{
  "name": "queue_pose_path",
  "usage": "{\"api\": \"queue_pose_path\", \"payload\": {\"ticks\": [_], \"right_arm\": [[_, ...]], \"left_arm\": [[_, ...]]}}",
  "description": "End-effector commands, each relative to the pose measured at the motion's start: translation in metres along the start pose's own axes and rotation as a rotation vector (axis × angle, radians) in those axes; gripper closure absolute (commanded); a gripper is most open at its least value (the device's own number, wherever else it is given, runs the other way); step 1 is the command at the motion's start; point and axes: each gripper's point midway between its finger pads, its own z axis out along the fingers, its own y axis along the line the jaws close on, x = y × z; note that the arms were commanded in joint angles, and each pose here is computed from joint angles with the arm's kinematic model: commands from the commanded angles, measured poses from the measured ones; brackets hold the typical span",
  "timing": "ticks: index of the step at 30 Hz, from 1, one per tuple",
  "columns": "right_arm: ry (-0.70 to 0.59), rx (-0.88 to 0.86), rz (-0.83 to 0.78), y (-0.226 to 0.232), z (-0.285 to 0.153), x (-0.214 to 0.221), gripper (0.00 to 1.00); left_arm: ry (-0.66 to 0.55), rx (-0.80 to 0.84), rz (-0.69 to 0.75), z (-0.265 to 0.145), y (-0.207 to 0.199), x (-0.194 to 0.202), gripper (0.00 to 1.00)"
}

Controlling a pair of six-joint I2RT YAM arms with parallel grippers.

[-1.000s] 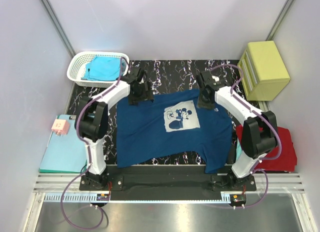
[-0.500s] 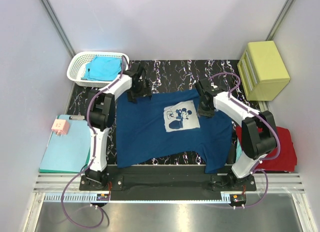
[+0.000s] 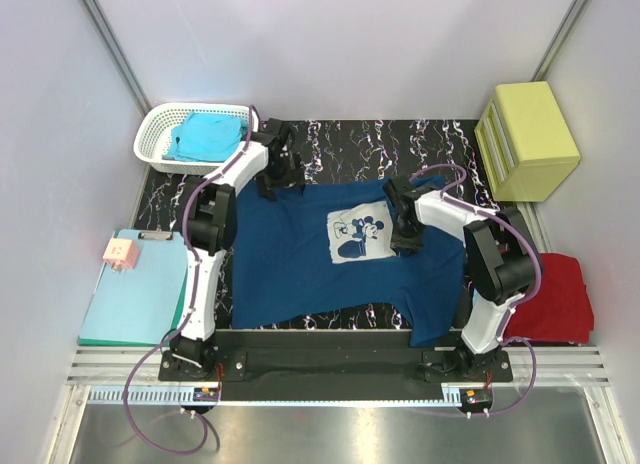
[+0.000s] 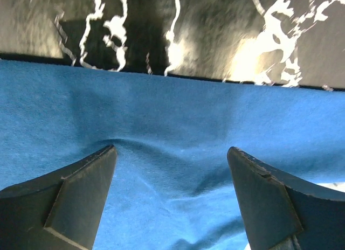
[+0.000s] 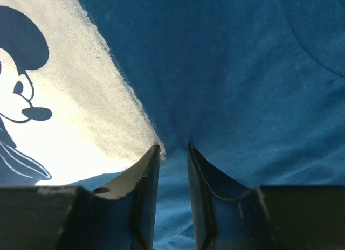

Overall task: Fold and stack the t-shirts
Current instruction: Flatten out the tshirt

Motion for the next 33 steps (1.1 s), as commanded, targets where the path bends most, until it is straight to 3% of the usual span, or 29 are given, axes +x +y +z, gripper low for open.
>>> {"api": "queue_pose_path", "payload": {"ticks": [1, 11, 18, 22, 27, 30, 31, 33], "right_arm": [[0.058, 0.010, -0.002, -0.005, 0.007, 0.027, 0.65], [0.088, 0.018, 0.011, -0.018, 0.005, 0.049, 0.66], [0.095, 0.031, 0.009, -0.023, 0.010, 0.057, 0.66], [-0.027, -0.018, 0.053, -0.007, -0.012, 0.018, 0.63], [-0.190, -0.099, 0.081, 0.026, -0.050, -0.048, 0.60], [-0.267, -0.118, 0.075, 0.051, -0.067, -0.098, 0.60], [-0.254, -0.096, 0.064, 0.056, -0.055, -0.102, 0.60], [-0.287, -0.115, 0.061, 0.070, -0.058, -0.126, 0.60]], "left_arm": [[0.050, -0.001, 0.015, 0.033, 0.003, 0.001, 0.07], [-0.017, 0.051, -0.003, 0.027, -0.013, -0.039, 0.05], [-0.018, 0.069, -0.022, 0.025, -0.011, -0.043, 0.03], [-0.026, 0.067, -0.030, -0.006, -0.009, -0.036, 0.01], [-0.180, 0.090, -0.005, -0.097, -0.011, -0.045, 0.01], [-0.213, 0.114, -0.015, -0.129, -0.006, -0.028, 0.01], [-0.217, 0.126, -0.018, -0.135, -0.004, -0.013, 0.01], [-0.166, 0.109, -0.013, -0.125, 0.007, 0.021, 0.01]]}}
